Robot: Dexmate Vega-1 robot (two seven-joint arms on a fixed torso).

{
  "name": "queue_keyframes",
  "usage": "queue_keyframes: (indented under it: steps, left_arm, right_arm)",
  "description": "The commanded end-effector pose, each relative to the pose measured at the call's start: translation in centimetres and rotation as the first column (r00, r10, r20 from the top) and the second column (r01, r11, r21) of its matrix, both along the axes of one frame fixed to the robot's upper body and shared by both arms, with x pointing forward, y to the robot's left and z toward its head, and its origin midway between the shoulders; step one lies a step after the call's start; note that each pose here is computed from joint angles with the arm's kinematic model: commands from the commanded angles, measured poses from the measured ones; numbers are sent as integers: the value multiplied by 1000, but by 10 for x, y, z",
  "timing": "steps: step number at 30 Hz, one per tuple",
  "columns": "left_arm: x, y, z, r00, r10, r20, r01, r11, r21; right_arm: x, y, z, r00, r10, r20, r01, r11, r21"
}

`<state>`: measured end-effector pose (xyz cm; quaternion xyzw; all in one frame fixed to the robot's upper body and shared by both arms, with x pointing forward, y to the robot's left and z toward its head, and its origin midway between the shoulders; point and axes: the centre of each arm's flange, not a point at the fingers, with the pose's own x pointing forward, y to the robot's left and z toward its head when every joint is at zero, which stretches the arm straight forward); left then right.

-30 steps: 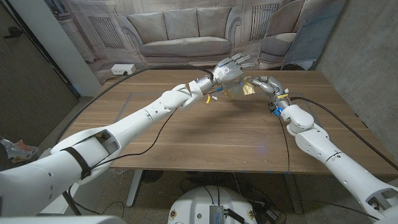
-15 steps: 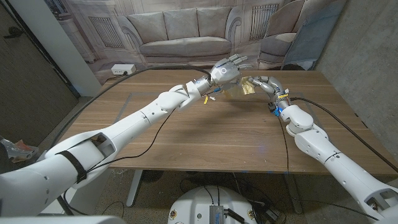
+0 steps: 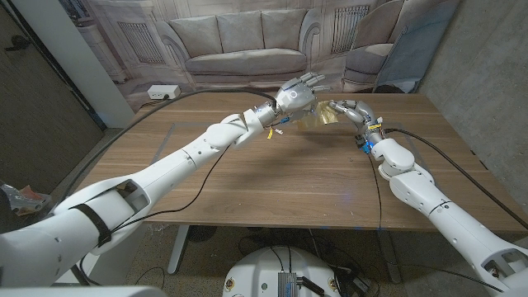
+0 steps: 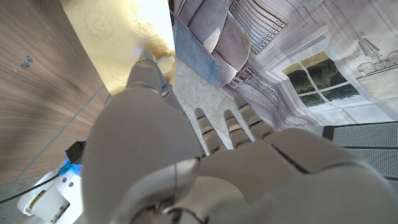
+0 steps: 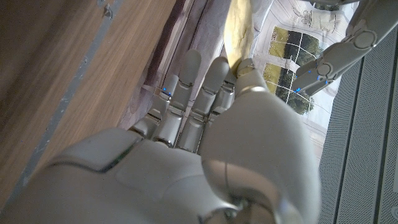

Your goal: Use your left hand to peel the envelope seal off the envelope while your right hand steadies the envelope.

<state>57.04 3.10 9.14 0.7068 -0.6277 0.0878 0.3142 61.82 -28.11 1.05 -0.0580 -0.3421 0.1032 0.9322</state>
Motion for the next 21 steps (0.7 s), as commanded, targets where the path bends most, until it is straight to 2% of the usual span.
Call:
queue_keyframes:
  steps: [1, 21]
  left_arm:
    - [-4, 9, -3, 1000, -2, 14, 2, 1000, -20]
    - [-18, 24, -8, 999, -8, 42, 11, 998, -61]
  right_arm:
    - [2, 0, -1, 1000, -16, -12, 16, 1000, 7]
    - [0, -3, -6, 998, -49, -40, 50, 999, 21]
